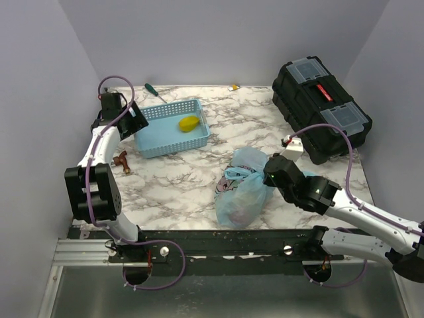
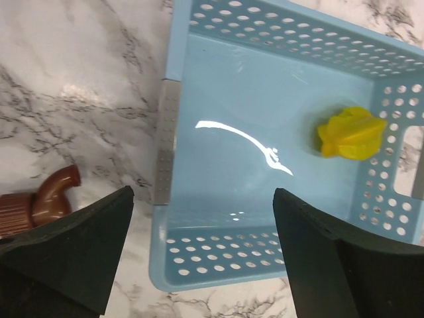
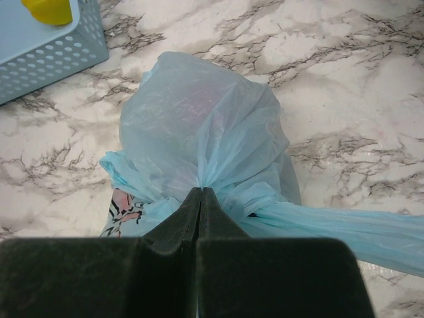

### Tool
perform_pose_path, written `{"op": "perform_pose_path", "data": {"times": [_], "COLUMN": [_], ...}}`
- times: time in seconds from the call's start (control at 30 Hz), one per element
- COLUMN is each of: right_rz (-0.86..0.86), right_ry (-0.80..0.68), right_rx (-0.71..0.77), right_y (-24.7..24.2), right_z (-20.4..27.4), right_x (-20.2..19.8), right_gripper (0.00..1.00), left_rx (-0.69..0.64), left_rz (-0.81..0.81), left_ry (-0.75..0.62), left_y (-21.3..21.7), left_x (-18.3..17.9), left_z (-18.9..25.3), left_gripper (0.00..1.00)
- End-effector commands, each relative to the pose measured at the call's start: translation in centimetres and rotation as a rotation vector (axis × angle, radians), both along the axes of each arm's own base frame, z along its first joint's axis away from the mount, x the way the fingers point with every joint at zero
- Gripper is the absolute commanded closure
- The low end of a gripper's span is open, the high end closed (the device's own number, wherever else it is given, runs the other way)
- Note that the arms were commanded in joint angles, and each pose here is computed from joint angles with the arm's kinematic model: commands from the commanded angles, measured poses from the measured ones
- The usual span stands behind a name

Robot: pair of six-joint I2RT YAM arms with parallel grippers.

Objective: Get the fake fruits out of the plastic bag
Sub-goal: Pick up the bin at the center of the board.

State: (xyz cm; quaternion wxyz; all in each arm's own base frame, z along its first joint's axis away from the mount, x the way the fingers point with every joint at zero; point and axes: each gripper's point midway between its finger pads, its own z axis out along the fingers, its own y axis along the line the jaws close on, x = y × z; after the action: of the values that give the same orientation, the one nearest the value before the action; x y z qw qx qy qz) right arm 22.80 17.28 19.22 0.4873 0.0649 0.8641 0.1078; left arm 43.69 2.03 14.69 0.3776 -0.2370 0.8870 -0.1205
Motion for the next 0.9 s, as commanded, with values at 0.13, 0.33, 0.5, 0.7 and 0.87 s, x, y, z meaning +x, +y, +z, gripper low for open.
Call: {"op": "perform_pose_path", "data": {"times": [0.13, 0.33, 0.5, 0.7, 0.87], "right_rz": [0.007, 0.000, -0.003, 0.004, 0.006], "right_ry": [-0.016, -0.014, -0.015, -0.006, 0.002], "right_rx": [0.036, 0.047, 0.056, 0.053, 0.050], "right_y": [0.4, 0.0, 0.1, 0.6, 0.8], "right_z": [1.0, 1.1, 1.1, 0.8, 0.5], "right_x": [0.0, -0.3, -0.3, -0.1, -0.1], "right_gripper": [0.99, 0.99, 0.99, 0.99, 0.99], "left_rx": [0.065, 0.039, 0.017, 0.012, -0.030], "left_rz": [0.016, -0.020, -0.040, -0.124, -0.205], "left_ry": [0.116, 0.134, 0.092, 0.024, 0.004], "left_y": [1.8, 1.1, 0.4, -2.6, -6.1], "left_x": [0.5, 0.7, 0.8, 0.6, 0.5], "left_z": [-2.9, -3.8, -2.5, 0.2, 0.8], "left_gripper": [0.17, 0.35, 0.68, 0.90, 1.00]}}
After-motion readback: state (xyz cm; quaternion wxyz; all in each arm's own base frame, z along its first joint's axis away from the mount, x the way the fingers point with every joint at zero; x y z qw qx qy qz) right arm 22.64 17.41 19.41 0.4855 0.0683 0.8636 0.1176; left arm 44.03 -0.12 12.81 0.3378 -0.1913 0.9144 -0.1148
